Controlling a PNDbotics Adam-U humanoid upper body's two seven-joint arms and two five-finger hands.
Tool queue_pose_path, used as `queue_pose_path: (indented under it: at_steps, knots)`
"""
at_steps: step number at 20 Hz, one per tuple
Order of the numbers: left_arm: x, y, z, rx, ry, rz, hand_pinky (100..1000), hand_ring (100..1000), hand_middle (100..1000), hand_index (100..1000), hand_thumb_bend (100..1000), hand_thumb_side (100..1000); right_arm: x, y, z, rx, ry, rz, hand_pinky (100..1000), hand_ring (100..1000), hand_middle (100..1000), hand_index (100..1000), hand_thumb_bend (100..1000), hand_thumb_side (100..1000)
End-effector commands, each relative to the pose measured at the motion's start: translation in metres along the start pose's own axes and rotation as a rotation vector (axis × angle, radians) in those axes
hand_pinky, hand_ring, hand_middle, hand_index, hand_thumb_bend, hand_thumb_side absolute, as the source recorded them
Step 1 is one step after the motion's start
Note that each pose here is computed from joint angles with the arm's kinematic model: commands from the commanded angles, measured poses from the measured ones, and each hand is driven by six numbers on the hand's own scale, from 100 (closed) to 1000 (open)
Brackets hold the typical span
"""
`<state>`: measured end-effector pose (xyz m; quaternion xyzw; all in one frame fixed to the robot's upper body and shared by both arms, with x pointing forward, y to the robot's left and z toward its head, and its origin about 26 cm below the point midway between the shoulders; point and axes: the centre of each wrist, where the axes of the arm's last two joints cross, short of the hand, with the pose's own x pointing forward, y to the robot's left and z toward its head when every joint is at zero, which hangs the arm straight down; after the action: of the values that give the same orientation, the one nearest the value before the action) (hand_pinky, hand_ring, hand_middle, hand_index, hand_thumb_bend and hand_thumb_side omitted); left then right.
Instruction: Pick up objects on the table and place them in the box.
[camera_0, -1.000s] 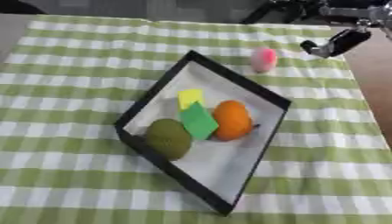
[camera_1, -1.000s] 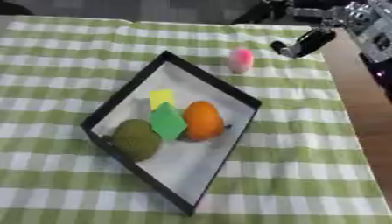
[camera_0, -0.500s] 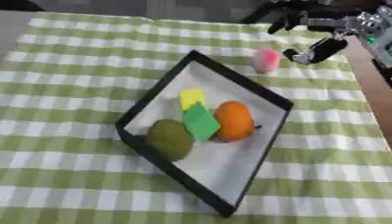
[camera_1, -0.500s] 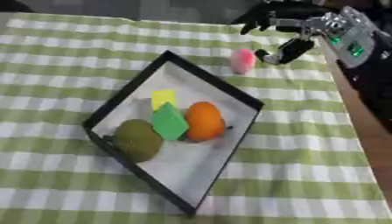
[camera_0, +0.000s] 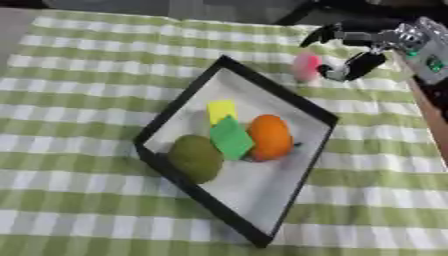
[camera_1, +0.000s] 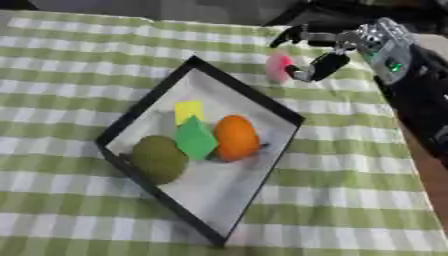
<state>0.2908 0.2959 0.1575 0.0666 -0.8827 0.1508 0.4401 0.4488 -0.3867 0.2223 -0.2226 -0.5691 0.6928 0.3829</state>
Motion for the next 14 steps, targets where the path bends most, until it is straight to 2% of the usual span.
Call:
queue_pose_path:
  at_steps: [1,7,10,14]
  knots:
    - [0.0076,-0.0008,-0.0046,-0.017,-0.028,-0.004,852,745,769,820,243,722,-0.0039,-0.0126,0.0086,0.01,-0.011,0.043,917,1000,910,941,100,308]
    - [0.0074,-0.0013,-0.0042,-0.013,-0.025,0.001,854,745,768,819,239,731,-0.0083,-0.0086,0.0089,-0.002,0.022,0.038,914,1000,903,940,100,334]
    - [0.0077,-0.0017,-0.0043,-0.012,-0.027,0.004,854,745,767,819,238,732,-0.0098,-0.0068,0.0092,0.004,0.038,0.047,912,1000,860,937,100,334]
    - [0.0077,-0.0016,-0.004,-0.009,-0.027,0.005,854,745,766,818,238,735,-0.0121,-0.006,0.0111,0.007,0.067,0.064,909,993,805,933,146,301]
